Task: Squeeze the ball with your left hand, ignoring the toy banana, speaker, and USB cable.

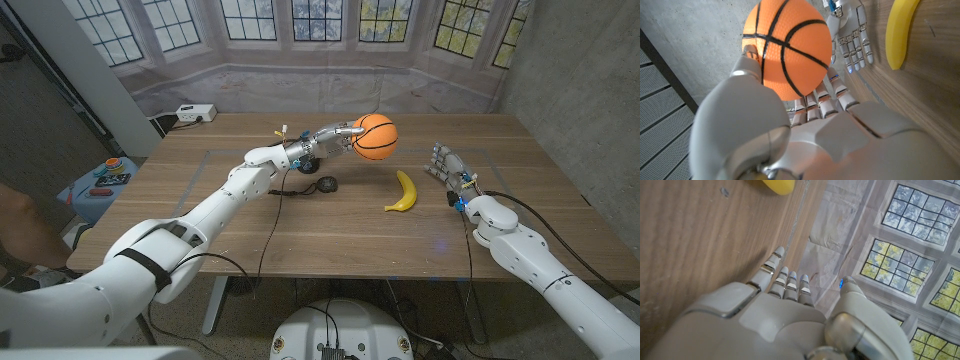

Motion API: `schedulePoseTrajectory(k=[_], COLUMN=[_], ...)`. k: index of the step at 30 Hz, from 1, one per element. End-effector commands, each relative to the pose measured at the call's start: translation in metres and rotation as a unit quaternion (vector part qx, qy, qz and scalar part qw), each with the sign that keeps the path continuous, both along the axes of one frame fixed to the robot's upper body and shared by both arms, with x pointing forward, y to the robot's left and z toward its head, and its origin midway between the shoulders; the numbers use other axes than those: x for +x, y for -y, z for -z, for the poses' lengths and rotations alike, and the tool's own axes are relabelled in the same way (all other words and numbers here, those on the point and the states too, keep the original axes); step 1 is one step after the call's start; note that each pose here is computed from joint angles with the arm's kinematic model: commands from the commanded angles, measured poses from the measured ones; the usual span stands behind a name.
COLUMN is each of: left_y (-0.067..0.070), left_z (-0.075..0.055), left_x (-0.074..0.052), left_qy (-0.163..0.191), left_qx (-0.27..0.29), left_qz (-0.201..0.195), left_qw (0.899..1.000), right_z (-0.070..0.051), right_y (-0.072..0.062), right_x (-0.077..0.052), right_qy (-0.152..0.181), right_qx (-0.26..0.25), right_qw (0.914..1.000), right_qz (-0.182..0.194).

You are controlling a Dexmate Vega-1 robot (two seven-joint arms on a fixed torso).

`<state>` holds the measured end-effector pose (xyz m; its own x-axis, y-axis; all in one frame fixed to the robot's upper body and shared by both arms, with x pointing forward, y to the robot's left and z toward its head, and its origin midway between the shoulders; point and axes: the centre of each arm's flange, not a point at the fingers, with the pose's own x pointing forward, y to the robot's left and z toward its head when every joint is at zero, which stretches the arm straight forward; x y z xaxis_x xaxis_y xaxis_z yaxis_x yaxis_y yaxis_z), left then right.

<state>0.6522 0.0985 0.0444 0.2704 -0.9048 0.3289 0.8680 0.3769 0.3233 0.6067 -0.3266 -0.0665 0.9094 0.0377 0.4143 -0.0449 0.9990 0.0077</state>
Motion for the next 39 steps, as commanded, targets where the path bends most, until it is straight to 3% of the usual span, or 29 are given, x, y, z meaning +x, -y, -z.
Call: schedulePoseTrajectory(k=[1, 17, 39], left_y=[0.002, -0.010, -0.003], left_z=[0.013, 0.030, 0.037], left_x=[-0.004, -0.001, 0.008], left_qy=[-0.020, -0.055, -0.090], left_qx=[-0.010, -0.037, -0.051], left_qz=[0.007, -0.002, 0.030], left_qw=[1.000, 0.998, 0.994], right_z=[0.001, -0.003, -0.004], right_y=[0.000, -0.006, -0.005], right_x=[-0.003, 0.010, 0.013], right_qy=[-0.005, -0.015, -0.026], right_qx=[-0.004, -0.015, -0.018], right_qw=[1.0000, 0.9997, 0.9994], right_qz=[-0.002, -0.015, -0.012])
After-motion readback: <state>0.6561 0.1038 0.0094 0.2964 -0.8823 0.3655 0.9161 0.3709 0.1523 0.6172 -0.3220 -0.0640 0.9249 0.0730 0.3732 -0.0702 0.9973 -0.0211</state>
